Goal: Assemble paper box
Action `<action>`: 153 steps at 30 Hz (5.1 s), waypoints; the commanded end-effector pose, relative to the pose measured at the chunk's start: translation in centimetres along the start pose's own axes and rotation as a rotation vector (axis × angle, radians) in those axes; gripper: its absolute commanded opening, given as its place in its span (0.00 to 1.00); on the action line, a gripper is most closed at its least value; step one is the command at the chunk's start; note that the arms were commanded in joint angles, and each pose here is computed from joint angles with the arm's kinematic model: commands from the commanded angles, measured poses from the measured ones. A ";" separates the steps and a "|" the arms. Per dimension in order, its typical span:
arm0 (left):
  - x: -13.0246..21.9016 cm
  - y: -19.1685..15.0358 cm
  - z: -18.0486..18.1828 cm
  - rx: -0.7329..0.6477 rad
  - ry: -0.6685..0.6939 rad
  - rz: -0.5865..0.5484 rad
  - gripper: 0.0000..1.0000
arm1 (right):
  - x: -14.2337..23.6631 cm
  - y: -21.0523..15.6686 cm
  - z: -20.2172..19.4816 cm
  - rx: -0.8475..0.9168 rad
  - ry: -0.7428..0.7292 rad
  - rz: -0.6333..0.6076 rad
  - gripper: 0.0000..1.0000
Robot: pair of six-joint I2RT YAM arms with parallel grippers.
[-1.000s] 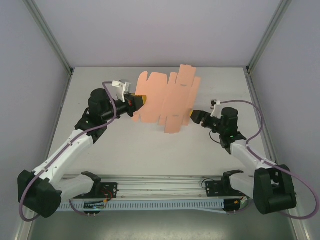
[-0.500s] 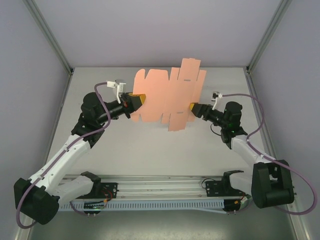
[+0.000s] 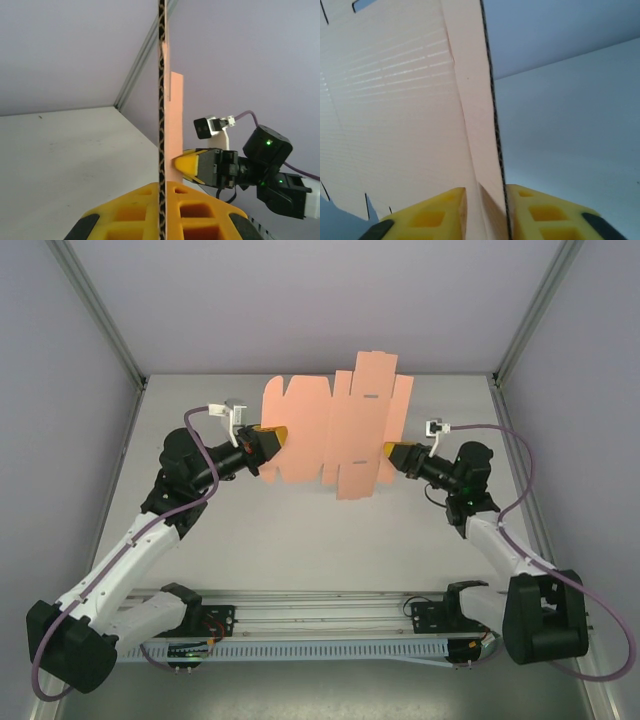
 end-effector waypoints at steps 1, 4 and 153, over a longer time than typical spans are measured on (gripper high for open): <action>0.2 0.4 0.0 -0.004 0.015 -0.029 0.00 | 0.6 0.8 1.5 0.057 -0.004 -0.008 0.13; 0.2 0.3 0.2 -0.004 0.017 -0.029 0.00 | 0.9 0.8 1.8 0.074 -0.014 -0.001 0.01; -1.8 -13.3 21.4 0.301 0.302 0.448 0.60 | -14.5 -3.7 -5.0 1.379 -0.554 0.562 0.00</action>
Point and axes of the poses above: each hand's point on the last joint's axis, 136 mm out from that joint toward the fingers, its own x axis back along the fingers, its own z axis along the line the jaws close on, y = z × x, the point moved 2 cm from there along x, back along the fingers, and after that the axes turned 1 degree about -x, right-handed, at the moved point
